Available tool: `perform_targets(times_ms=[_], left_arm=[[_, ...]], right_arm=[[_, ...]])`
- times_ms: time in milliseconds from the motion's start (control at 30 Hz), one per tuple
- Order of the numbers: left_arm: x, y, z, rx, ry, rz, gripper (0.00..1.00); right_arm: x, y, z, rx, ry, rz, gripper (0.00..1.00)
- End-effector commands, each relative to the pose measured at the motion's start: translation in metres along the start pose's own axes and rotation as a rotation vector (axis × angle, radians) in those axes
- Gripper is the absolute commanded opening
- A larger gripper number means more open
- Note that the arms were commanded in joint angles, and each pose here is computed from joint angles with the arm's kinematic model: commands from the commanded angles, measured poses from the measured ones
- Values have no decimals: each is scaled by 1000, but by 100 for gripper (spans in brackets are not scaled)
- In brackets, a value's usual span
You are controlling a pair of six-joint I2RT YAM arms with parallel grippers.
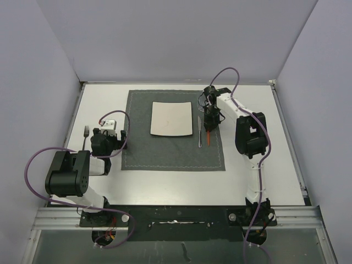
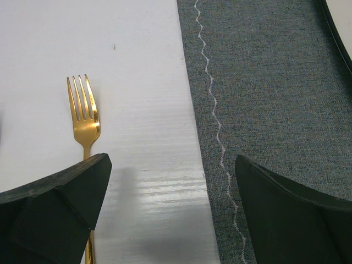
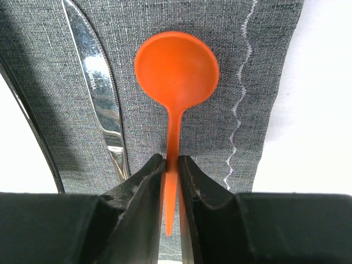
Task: Set the dinner table for one person
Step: Place the spoon on the napkin.
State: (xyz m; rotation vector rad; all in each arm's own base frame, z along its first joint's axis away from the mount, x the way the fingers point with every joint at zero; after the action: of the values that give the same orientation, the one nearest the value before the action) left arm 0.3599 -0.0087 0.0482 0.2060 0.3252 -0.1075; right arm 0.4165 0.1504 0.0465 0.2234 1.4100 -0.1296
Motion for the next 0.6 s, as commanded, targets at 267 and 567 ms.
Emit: perform_targets(times_ms=[267, 567], left_arm=[[7, 5, 14, -7, -47, 16, 98], [7, 5, 14, -7, -46, 17, 98]], right_arm=[[-8, 6, 8, -14, -32, -3, 25], [-3, 6, 6, -17, -23, -13, 26]])
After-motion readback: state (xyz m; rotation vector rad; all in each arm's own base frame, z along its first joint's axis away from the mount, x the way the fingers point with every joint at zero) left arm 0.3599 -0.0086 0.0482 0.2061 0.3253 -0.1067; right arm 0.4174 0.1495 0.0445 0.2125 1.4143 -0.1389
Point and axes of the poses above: each gripper's point midway between its finger pads, its own x axis out along the fingers, its own y axis along the line the jaws close on, z = x × y, the point moved 2 cm from there along -x, back along the fingers, and after that the axes turned 11 degrees about x, right-handed, at the moved point
